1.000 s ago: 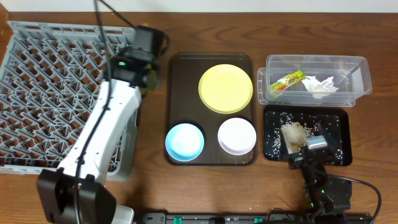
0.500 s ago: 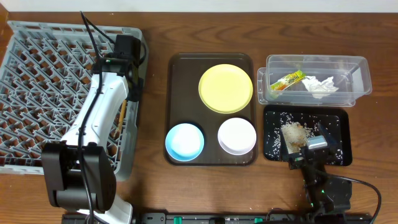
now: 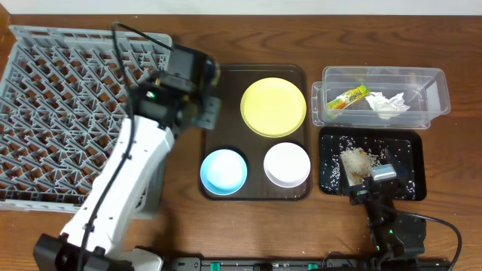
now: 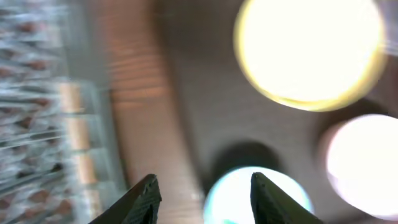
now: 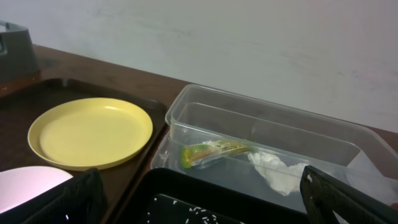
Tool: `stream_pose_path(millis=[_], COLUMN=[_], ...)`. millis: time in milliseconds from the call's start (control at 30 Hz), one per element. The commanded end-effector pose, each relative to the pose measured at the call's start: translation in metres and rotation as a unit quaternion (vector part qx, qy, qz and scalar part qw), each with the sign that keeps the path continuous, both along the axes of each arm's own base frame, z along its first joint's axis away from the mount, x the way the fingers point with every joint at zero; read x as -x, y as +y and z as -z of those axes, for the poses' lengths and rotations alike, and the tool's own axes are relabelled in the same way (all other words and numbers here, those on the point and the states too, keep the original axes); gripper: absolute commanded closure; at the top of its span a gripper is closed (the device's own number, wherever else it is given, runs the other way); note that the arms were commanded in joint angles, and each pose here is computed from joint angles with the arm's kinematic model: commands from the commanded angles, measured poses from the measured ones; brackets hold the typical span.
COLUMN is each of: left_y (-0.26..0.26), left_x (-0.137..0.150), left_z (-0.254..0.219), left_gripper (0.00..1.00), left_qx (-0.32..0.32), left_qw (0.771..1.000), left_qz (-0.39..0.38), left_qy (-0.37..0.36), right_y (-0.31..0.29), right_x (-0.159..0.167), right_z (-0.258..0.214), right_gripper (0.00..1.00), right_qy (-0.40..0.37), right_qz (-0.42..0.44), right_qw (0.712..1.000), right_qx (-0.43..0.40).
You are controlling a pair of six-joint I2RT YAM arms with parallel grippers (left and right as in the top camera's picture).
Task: Sort waste into correct bins and load items into the dishwasher
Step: 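Reach the left gripper to the white bowl and grasp its rim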
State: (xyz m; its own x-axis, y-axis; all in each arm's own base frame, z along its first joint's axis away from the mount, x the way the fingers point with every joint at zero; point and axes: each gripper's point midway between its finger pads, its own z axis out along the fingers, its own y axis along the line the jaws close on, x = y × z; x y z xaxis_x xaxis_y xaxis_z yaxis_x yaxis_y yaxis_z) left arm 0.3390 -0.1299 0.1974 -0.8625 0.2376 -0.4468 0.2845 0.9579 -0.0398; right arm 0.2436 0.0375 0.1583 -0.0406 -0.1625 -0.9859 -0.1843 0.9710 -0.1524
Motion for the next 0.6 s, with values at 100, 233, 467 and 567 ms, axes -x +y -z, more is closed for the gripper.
stream_pose_path(millis=[100, 233, 467, 567], left_y=[-0.067, -0.084, -0.087, -0.087], left_x=[0.044, 0.051, 0.019, 0.011], left_z=[0.030, 0.055, 0.083, 0.094], left_gripper=[0.52, 0.51, 0.51, 0.49], left_qx=[0.075, 0.078, 0.050, 0.045], left_qw=[0.993, 0.990, 0.995, 0.994], left_qz=[0.000, -0.012, -0.041, -0.065], left_qy=[0.094, 0.117, 0.078, 0.077], right_y=[-0.001, -0.001, -0.001, -0.001], right_x=[0.000, 0.000, 0.000, 0.000], right_z=[0.001, 0.001, 0.001, 0.001], right_gripper=[0.01, 0.01, 0.01, 0.01], right_qy=[0.001, 0.001, 0.001, 0.001], right_qz=[0.002, 0.002, 0.002, 0.002], right_qw=[1.000, 1.000, 1.000, 1.000], right_qx=[0.004, 0.004, 0.004, 0.004])
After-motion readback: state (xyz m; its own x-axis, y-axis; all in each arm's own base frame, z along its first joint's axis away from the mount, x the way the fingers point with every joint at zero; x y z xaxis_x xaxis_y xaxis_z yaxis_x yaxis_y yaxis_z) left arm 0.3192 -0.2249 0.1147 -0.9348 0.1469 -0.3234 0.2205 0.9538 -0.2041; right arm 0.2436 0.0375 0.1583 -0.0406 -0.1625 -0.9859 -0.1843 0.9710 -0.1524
